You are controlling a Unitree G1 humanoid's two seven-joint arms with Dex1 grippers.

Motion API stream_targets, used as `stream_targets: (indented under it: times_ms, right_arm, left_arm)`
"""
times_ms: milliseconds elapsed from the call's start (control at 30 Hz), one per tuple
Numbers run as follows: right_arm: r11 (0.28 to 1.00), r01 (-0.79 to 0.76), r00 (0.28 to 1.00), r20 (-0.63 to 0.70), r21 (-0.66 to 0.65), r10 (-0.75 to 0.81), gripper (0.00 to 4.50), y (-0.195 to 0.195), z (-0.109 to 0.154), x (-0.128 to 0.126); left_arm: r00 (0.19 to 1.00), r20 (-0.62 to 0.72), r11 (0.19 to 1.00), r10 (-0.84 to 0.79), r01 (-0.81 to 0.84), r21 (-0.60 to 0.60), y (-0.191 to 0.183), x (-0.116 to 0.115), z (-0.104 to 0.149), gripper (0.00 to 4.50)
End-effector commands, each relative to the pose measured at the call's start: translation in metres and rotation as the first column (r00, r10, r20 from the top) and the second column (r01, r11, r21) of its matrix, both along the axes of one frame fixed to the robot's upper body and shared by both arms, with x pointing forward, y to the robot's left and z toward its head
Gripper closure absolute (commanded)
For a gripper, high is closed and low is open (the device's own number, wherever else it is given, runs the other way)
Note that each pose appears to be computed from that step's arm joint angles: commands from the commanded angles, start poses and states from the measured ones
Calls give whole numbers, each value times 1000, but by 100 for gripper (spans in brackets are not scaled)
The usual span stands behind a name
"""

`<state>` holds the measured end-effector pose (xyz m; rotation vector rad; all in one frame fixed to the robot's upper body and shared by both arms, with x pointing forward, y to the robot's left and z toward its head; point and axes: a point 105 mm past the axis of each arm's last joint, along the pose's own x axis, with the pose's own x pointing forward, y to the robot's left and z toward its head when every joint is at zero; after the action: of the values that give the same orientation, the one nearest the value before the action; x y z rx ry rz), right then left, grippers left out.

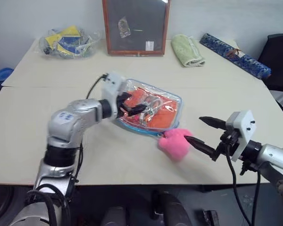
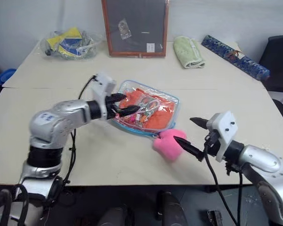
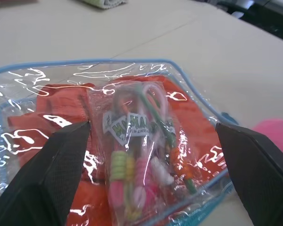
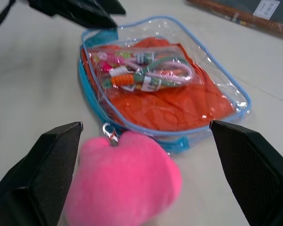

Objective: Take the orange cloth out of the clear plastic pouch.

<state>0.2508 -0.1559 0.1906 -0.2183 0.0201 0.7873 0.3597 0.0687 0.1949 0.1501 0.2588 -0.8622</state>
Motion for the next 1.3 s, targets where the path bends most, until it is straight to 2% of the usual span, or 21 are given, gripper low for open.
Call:
stream_targets:
  times_ms: [33,167,333,467,667,800,900,1000,1033,1100,1200,1300]
  right_arm:
    - [1000,-5,999,48,-2,5,0,10,7,-5]
    - [1000,10,998,61,18,-11,0,12,8,-6]
    - [1000,21,998,63,16,-22,0,11,7,-8]
    - [999,22,998,63,24,-23,0,13,7,-9]
    - [1000,15,999,52,19,-16,0,14,4,-10]
    - [1000,-5,999,50,10,5,0,15,4,-9]
    - [998,-61,997,47,1,61,0,21,5,-8]
    - [991,-131,991,41,13,130,0,30,7,-9]
    - [986,-166,985,41,14,166,0,34,8,-9]
    - [974,-226,974,39,22,225,0,42,11,-10]
    - [955,-293,956,34,39,292,0,50,14,-14]
    - [929,-368,930,21,44,367,0,56,15,-18]
  left_arm:
    - [999,13,997,36,-37,66,-13,19,-11,1]
    - [999,4,990,47,-47,131,-25,34,-28,1]
    - [998,39,986,54,-60,156,-29,44,-29,1]
    - [999,28,989,31,-35,146,-33,41,-32,79]
    - [999,1,990,37,-36,137,-28,34,-38,269]
    - [998,1,994,58,-58,96,-23,34,-28,373]
    - [987,56,989,149,-149,0,2,42,3,380]
    - [946,79,949,315,-312,-48,57,51,23,380]
    - [907,98,912,409,-408,-26,96,51,25,380]
    - [828,125,833,546,-552,21,161,43,24,380]
    - [744,134,742,655,-666,75,217,29,16,380]
    - [640,134,625,757,-768,139,281,3,-5,380]
